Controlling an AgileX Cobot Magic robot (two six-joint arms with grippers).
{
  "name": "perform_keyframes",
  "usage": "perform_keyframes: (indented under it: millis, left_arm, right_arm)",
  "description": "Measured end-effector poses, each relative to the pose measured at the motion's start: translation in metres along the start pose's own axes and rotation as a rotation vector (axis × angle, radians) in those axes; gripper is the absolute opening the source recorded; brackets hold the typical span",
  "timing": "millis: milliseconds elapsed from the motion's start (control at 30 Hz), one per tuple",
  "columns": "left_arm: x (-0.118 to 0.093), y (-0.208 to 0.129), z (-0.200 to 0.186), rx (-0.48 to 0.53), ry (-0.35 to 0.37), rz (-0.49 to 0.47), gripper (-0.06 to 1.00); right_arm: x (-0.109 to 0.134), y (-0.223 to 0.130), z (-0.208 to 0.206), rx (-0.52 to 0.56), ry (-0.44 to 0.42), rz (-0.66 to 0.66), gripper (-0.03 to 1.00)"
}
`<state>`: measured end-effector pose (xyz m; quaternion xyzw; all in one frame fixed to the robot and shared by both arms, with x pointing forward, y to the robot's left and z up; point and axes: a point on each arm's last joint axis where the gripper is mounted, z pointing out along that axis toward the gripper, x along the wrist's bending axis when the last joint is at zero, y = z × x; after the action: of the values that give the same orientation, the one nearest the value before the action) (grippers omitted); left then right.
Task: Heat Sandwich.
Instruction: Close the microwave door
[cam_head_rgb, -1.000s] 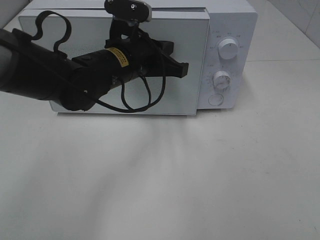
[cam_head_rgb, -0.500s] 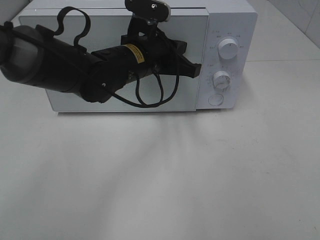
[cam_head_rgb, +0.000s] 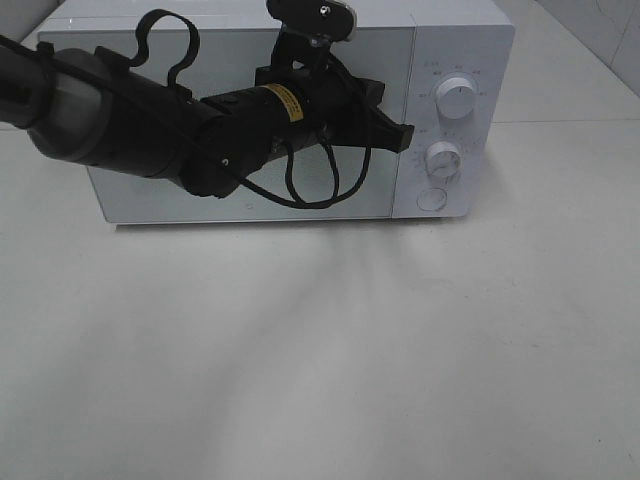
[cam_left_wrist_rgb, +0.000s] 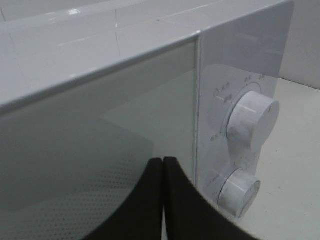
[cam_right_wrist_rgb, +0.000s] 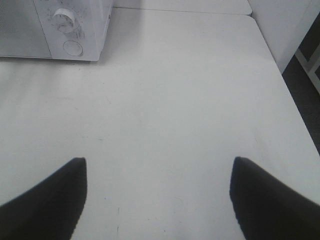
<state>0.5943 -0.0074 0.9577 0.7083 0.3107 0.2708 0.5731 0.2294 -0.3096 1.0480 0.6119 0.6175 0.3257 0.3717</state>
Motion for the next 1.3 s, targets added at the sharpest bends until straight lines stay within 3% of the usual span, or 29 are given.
perform_keyframes:
  millis: [800, 1300]
  left_arm:
    - [-0.003, 0.007, -0.007, 0.029, 0.009, -0.040, 0.00]
    - [-0.011, 0.008, -0.059, 0.079, 0.001, -0.062, 0.00]
  right_arm:
    - [0.000, 0.000, 0.000, 0.000, 0.000, 0.000, 0.76]
    - [0.000, 0.000, 0.000, 0.000, 0.000, 0.000, 0.76]
